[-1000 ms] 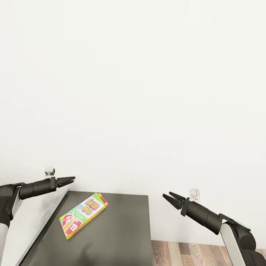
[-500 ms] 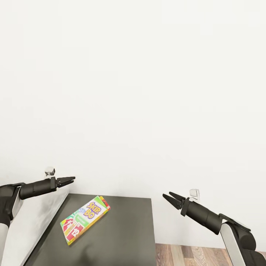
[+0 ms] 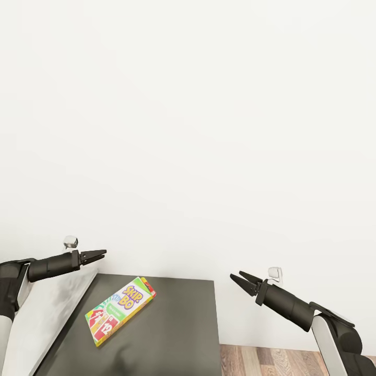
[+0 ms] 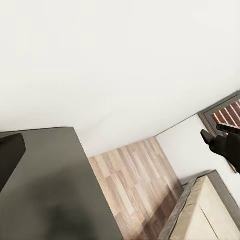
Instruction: Put all the toys in the child's room - the three board games (two on the bed and one on the table), the two jigsaw puzzles on the table, and the tennis ball on the table - inside the toy box on the table in the child's room.
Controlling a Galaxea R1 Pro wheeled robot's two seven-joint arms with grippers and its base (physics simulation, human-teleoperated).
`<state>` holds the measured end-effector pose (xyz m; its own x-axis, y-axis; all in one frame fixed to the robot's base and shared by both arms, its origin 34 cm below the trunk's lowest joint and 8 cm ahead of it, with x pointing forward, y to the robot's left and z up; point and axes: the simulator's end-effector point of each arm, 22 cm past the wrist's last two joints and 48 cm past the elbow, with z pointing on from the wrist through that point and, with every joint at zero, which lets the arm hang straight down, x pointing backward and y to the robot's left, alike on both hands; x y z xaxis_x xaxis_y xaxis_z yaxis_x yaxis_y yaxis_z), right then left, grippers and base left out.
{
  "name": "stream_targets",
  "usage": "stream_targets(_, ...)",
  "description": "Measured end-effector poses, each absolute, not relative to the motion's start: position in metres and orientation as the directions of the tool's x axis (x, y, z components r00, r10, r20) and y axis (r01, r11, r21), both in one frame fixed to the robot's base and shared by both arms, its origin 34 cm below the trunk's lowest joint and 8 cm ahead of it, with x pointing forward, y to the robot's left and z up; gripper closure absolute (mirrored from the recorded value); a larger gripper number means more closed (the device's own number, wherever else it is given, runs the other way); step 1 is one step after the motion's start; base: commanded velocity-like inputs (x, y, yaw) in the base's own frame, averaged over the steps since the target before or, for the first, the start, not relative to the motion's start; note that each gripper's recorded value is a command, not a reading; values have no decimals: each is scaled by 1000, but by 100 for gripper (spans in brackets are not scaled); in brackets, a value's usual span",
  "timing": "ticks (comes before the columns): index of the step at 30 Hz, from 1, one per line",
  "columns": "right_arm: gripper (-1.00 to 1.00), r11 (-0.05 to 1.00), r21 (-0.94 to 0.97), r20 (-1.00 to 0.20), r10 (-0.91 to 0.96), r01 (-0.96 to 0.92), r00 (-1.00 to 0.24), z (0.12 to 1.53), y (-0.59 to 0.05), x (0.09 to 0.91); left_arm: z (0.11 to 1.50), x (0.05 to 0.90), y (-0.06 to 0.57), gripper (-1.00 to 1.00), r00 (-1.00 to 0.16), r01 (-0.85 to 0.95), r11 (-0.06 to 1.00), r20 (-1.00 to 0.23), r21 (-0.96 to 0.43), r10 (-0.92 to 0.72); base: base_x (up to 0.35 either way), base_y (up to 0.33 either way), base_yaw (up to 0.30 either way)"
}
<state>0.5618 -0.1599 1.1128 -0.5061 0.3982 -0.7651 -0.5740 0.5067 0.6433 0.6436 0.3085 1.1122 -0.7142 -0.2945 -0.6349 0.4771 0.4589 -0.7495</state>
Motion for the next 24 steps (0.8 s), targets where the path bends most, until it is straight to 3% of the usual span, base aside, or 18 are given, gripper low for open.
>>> stream_targets(24, -100, 507, 643, -765, 398, -574, -506, 1113, -160, 562, 1111, 643, 308, -100, -716, 476, 460, -634, -749, -292, 0, 0, 0)
